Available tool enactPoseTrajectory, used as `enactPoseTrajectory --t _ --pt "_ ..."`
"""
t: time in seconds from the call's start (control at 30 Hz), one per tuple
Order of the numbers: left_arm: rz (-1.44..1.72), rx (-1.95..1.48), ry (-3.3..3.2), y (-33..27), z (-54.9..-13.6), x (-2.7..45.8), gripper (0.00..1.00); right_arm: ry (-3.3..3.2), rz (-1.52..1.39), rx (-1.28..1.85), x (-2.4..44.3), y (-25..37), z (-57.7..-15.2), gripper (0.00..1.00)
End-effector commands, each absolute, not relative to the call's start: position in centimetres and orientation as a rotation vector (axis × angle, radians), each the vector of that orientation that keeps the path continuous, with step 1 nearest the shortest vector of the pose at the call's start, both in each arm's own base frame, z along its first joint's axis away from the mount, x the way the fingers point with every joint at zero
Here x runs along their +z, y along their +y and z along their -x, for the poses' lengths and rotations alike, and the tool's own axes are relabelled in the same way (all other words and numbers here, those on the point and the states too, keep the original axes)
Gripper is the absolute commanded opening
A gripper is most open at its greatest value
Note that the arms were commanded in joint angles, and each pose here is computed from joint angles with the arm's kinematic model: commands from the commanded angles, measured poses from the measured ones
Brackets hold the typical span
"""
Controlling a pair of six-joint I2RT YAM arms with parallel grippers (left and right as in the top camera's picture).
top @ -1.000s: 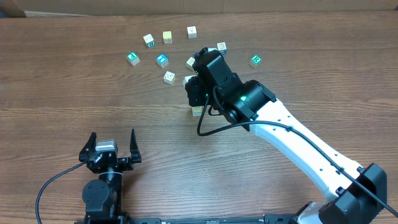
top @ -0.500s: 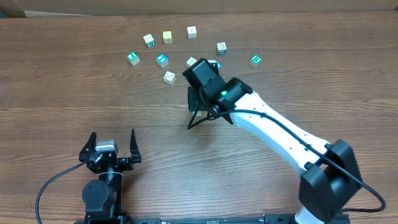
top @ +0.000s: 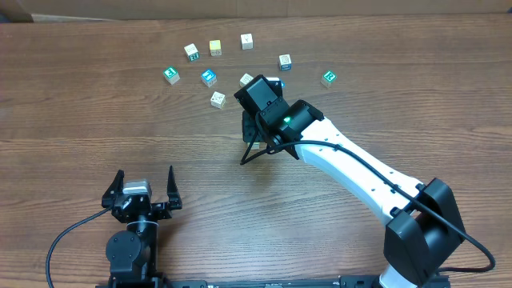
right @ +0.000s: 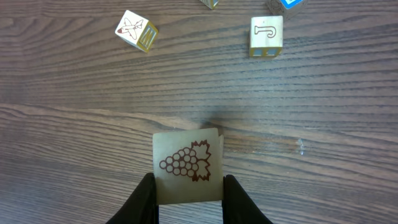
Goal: Form a tower
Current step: 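Carry the grape block with the right gripper over the stack, then lower the grape block onto the X block and open the right gripper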
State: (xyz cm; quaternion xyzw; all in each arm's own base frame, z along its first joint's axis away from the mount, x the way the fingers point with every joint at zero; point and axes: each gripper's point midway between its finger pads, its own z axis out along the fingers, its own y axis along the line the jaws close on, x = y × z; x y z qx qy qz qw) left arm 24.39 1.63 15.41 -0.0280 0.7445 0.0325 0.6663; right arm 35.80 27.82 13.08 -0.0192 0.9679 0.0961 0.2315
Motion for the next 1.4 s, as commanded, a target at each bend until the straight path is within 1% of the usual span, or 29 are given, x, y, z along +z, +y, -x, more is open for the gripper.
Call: enactPoseTrajectory --t 0.0,0.33,0.7,1.37 --pt "0.055 0.096 1.677 1.8 -24.3 15.6 1.0 2.645 0.028 0.263 13.4 27.9 -35.8 0.21" --pt "0.055 0.096 1.677 1.8 -24.3 15.6 1.0 2.655 -0.012 0.263 13.3 28.0 -35.4 0.2" --pt "0.055 0.096 1.677 1.8 -24.3 15.6 1.0 2.612 -0.007 0.134 12.3 27.9 -35.6 0.2" --pt "0.055 0.096 1.677 1.8 -24.3 15.6 1.0 2.637 -0.015 0.11 11.2 27.8 -35.5 0.2"
